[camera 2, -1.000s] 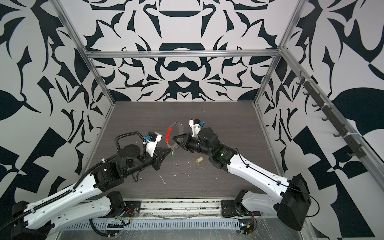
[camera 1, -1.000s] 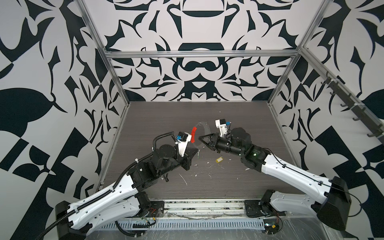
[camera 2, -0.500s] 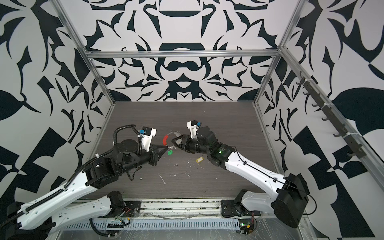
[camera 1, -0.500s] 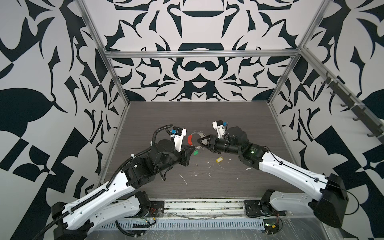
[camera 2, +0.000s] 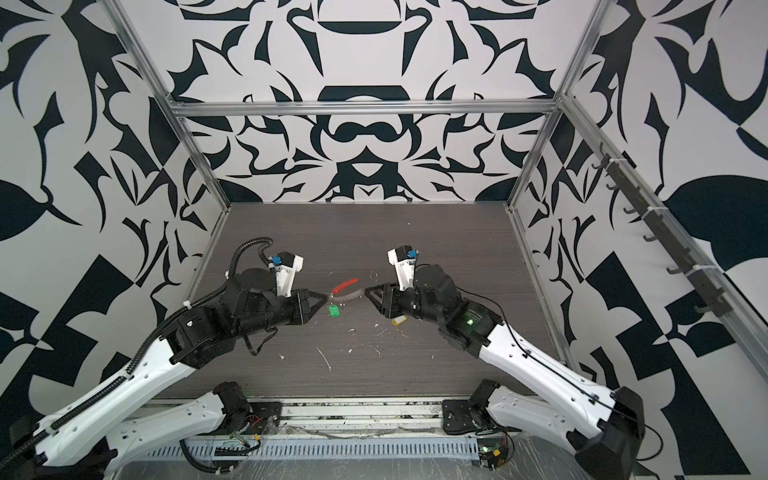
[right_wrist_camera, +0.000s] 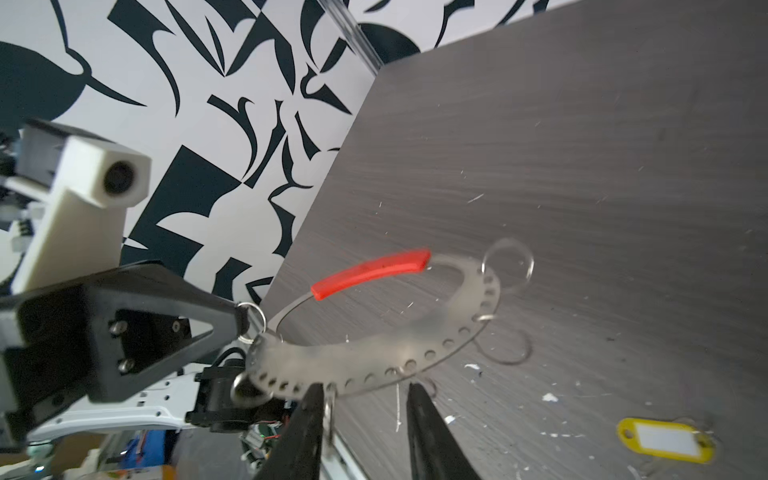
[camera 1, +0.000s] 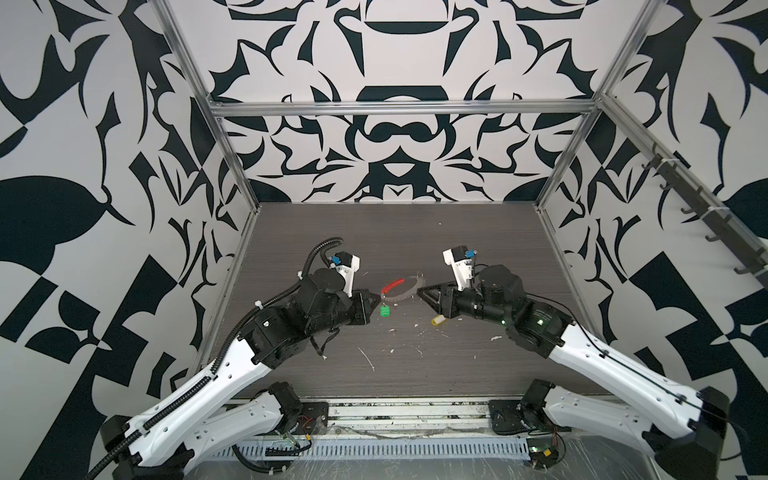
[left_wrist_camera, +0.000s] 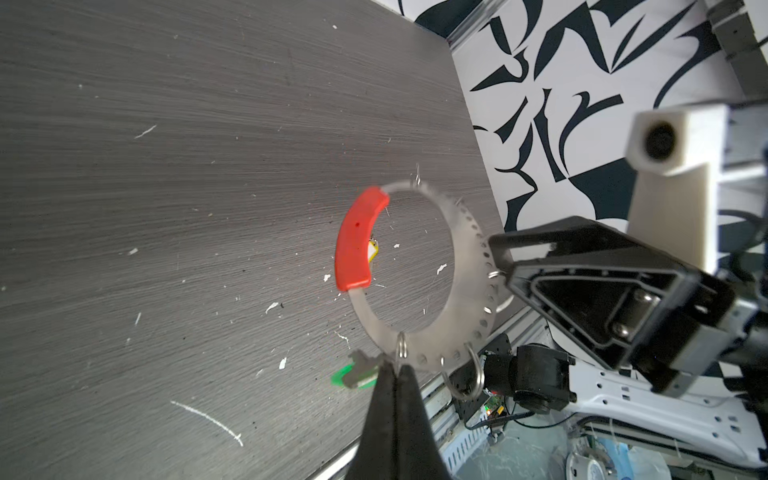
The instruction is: Remove the keys from the keyring
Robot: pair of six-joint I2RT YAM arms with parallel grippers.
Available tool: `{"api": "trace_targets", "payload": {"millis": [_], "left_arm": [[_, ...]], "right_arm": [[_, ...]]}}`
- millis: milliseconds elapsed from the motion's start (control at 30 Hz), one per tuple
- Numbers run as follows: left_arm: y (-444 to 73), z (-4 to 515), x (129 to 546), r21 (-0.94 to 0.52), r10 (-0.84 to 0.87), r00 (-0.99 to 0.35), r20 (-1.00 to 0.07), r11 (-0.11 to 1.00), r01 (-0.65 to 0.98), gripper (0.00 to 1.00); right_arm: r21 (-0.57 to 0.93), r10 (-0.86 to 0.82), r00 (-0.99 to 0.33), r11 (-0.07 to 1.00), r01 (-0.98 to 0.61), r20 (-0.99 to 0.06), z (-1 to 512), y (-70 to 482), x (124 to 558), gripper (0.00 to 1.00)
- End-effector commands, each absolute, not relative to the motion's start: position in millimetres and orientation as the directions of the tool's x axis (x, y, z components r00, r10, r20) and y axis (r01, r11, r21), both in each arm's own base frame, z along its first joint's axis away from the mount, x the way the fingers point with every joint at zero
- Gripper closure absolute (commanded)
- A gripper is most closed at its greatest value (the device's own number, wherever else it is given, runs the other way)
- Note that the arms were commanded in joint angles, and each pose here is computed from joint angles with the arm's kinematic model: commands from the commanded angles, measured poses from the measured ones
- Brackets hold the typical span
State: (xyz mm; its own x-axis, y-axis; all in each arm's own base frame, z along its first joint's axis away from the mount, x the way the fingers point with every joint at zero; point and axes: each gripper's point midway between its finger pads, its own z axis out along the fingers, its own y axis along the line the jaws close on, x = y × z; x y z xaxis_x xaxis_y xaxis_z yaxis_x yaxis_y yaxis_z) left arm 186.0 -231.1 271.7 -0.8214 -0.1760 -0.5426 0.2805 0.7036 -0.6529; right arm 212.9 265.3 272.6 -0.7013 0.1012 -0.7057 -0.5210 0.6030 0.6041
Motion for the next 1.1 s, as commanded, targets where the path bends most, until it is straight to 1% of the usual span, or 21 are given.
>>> {"api": "trace_targets", "payload": {"millis": [0,100,167,267,367,467,533,767,1067], "left_arm": [[-226,277,177,-0.714,-0.207,-0.873,-0.441,0.671,0.202,1.0],[-225,275,176,-0.735,-0.222,-0.894,-0.39,0.66,0.157,1.0],[-224,276,177,-0.744,-0.234,-0.902,-0.364,0.656,0.13,1.0],[-223,277,177,-0.752,-0.243,-0.912,-0.33,0.652,0.098,1.0],[-223,277,175,-0.764,-0.251,-0.923,-0.293,0.641,0.069,1.0],[-222,276,174,-0.771,-0.259,-0.926,-0.274,0.635,0.05,1.0],[-221,276,174,-0.775,-0.266,-0.927,-0.266,0.63,0.041,1.0],[-222,275,176,-0.798,-0.278,-0.93,-0.242,0.602,0.027,1.0],[-223,276,177,-0.818,-0.281,-0.936,-0.211,0.575,0.012,1.0]], "right_arm": [[0.437,0.003,-0.564,0.637,-0.636,-0.826,282,254,213,0.63],[0.4,-0.026,-0.502,0.569,-0.719,-0.865,298,266,201,0.63],[0.338,-0.048,-0.428,0.536,-0.773,-0.903,309,277,191,0.63],[0.194,-0.113,-0.298,0.54,-0.819,-0.948,317,294,178,0.66],[0.044,-0.195,-0.174,0.537,-0.843,-0.965,318,314,169,0.66],[-0.067,-0.236,-0.078,0.552,-0.831,-0.969,321,328,167,0.66],[-0.121,-0.242,-0.017,0.544,-0.83,-0.97,326,336,164,0.65],[-0.253,-0.293,0.116,0.489,-0.835,-0.949,331,357,150,0.65],[-0.378,-0.387,0.194,0.483,-0.79,-0.901,320,372,155,0.68]]}}
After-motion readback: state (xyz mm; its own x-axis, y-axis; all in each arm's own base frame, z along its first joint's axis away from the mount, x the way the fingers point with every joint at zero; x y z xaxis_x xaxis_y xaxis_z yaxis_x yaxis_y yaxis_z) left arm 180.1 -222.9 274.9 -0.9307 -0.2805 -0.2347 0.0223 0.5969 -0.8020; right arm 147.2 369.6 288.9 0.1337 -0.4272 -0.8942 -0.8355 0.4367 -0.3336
